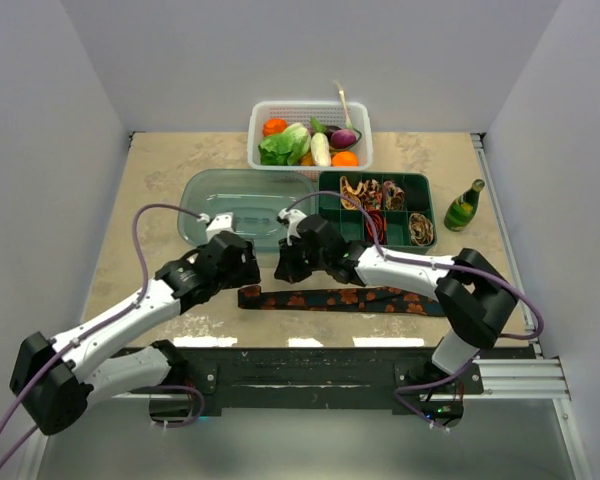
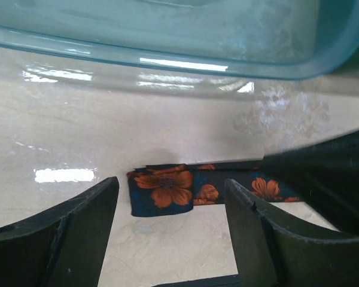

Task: Roll the ties
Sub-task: Roll the tie at the center of the board.

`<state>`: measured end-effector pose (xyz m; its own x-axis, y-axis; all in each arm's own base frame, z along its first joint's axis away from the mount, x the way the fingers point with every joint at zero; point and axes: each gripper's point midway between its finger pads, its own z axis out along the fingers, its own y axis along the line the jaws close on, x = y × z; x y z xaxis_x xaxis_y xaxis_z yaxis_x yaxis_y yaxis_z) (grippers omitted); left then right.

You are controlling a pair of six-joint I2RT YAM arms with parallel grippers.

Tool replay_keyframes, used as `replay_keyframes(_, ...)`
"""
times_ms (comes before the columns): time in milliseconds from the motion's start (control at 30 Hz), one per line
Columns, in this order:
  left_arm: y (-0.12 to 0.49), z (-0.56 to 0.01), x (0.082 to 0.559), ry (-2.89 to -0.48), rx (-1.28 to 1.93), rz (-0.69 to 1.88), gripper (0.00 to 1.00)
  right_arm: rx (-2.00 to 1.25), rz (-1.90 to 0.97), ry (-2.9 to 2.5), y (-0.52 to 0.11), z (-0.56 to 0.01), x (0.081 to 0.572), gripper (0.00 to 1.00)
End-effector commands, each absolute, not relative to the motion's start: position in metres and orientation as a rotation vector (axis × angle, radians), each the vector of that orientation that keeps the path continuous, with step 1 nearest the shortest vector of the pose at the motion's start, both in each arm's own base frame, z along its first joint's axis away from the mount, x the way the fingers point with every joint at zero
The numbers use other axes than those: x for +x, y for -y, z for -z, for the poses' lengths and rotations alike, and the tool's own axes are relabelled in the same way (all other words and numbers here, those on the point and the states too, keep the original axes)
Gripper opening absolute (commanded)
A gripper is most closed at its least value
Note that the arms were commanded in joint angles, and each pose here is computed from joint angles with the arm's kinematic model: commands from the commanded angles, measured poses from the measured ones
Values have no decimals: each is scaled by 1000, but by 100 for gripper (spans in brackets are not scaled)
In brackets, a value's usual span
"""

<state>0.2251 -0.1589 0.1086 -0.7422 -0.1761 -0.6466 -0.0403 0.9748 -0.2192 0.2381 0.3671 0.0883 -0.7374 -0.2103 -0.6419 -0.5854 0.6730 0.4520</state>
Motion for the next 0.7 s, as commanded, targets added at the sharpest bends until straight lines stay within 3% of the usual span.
replay_keyframes(0,166,-121,226,-2351,-169,461,82,-709,-1020,-2202,-416,-120,229,0)
replay_keyframes(267,150,-101,224,-2326,-303,663,85,-766,-1055,-2238,-444,-92,216,0)
replay_keyframes(667,137,-74,218,-2348,-370,764,84,-731,-1017,-2323,-427,-66,200,0)
